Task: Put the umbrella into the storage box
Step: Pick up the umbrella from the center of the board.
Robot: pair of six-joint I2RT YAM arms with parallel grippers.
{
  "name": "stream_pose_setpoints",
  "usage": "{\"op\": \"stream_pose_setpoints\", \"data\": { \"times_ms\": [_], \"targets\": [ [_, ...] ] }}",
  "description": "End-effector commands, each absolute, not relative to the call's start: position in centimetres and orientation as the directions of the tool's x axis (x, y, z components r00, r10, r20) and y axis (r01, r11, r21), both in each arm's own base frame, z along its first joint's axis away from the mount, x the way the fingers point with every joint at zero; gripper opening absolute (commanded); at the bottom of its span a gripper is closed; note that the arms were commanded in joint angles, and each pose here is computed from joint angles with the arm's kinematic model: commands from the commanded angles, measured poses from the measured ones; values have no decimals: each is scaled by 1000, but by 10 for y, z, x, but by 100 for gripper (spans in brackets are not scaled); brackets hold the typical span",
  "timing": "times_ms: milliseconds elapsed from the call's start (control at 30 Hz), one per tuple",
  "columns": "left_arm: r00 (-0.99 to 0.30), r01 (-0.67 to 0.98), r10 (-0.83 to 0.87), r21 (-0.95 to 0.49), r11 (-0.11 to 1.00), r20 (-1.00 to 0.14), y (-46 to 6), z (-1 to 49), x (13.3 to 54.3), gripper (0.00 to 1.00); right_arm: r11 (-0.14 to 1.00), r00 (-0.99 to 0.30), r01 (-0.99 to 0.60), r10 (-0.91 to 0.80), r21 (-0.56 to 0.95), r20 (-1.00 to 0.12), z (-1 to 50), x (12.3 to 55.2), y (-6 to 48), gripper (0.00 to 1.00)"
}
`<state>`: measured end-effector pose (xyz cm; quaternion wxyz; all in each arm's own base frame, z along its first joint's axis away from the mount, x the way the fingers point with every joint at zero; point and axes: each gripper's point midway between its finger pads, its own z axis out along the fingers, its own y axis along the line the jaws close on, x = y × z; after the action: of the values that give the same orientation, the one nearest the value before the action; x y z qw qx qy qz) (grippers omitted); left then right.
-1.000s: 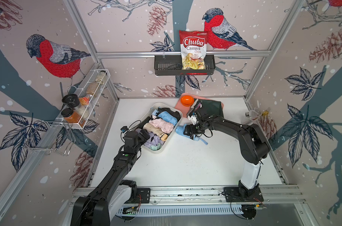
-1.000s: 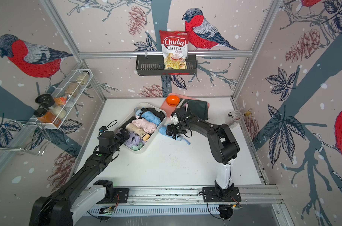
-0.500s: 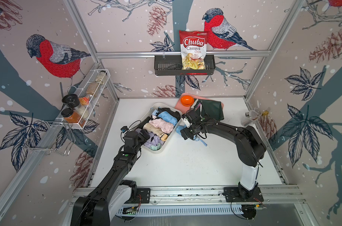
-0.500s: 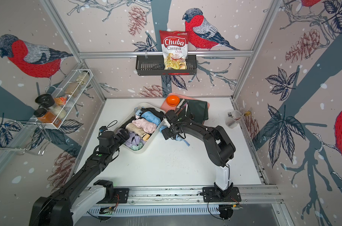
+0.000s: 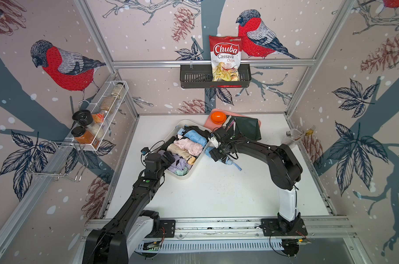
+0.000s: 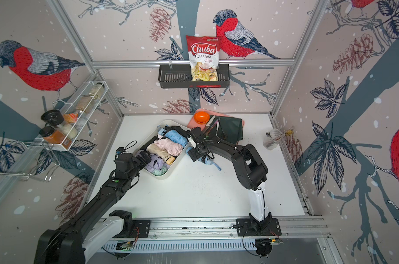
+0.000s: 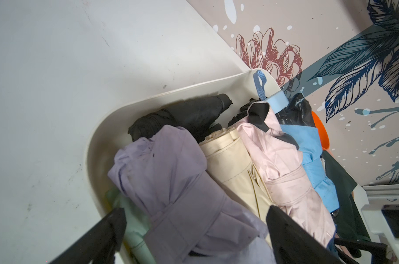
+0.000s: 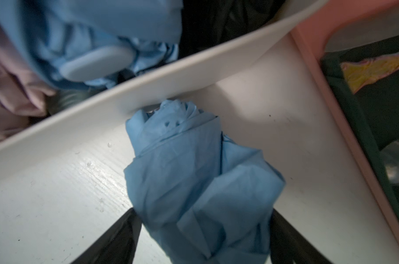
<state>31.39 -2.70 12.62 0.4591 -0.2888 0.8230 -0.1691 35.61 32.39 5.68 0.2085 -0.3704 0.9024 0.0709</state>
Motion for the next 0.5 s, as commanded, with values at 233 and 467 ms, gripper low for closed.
{"op": "stream_pose_setpoints", "data": {
  "times_ms": [233,467],
  "targets": [
    [-393,-308,-632,-552,775,-668,-27,131,317,99,691,-633,-723,-672,-16,-385,39,347,325,73],
    [-393,-309,-632,-552,774,-667,-27,132,317,99,699,-637,-714,-666,-27,-387,39,349,323,52]
  ]
}}
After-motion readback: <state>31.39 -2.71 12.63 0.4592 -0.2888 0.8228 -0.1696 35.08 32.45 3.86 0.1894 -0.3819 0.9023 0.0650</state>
